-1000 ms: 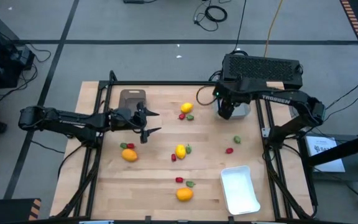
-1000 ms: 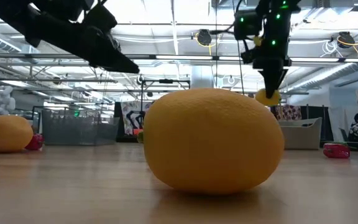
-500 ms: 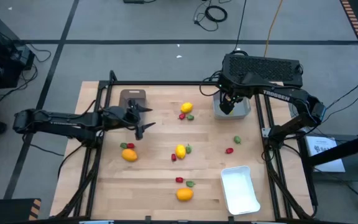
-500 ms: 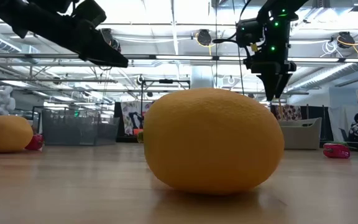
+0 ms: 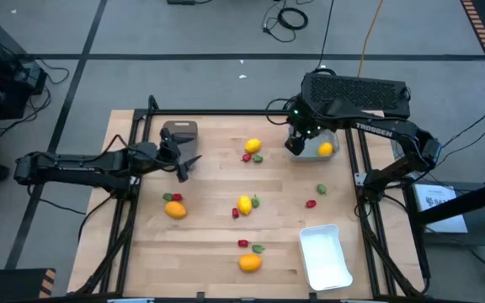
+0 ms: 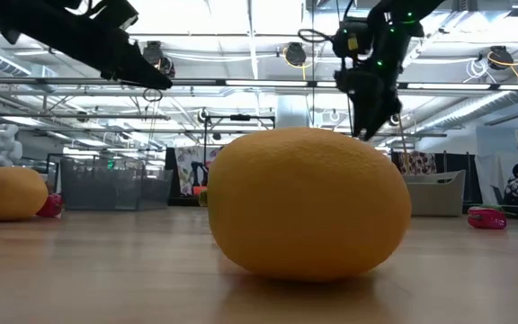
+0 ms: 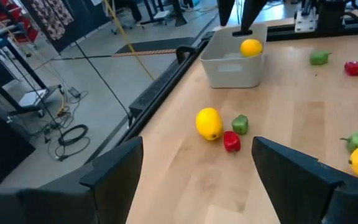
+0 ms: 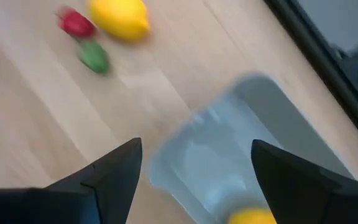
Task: Sort produce into baskets
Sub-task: Put the center top yellow lemon into the gray bin
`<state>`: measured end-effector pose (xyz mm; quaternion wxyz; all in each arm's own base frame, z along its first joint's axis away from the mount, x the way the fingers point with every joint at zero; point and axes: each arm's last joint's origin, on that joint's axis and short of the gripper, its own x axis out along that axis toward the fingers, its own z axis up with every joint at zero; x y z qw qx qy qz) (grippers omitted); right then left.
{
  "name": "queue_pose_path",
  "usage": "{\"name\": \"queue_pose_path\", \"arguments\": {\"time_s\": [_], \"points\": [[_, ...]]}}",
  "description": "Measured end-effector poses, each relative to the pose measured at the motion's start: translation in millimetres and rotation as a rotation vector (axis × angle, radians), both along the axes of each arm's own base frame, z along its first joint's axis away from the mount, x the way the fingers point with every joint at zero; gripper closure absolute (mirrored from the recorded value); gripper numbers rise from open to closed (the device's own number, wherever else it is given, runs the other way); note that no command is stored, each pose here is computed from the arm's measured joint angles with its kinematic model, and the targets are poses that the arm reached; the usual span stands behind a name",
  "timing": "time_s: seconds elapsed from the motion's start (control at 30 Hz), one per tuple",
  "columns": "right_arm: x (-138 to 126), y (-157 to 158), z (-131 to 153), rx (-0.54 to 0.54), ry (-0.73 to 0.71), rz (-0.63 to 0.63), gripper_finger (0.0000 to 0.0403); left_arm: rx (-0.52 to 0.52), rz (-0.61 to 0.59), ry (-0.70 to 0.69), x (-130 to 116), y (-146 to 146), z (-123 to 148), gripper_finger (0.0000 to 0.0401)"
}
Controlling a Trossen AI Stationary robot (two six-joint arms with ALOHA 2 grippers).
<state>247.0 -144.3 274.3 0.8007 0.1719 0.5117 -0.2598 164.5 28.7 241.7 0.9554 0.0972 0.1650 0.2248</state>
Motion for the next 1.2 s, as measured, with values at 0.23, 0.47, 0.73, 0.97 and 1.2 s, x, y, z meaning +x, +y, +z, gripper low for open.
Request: {"name": "queue_pose_path", "arguments": {"time_s": [0.23,0.47,0.73,0.97,1.2], "points": [[40,14,2,-0.181,-0.156,0.368,0.0110,0.002,0.000,-0.005,0,0,1,0.0092],[88,2,-25,-0.227,-0.159,0.462,0.0110,0.016,0.000,0.007,-1,1,-1,0.0092],[135,-18,-56,-0.160,0.002,0.558,0.0110,0.015,0.043,0.041,-3,9,-12,0.0092],[156,-29,-73,-0.060,0.172,0.636,0.0110,-0.001,0.010,0.039,-4,11,-12,0.0092],[174,-42,-92,-0.010,0.267,0.683,0.0110,-0.002,0.018,0.040,-4,13,-12,0.0092]]}}
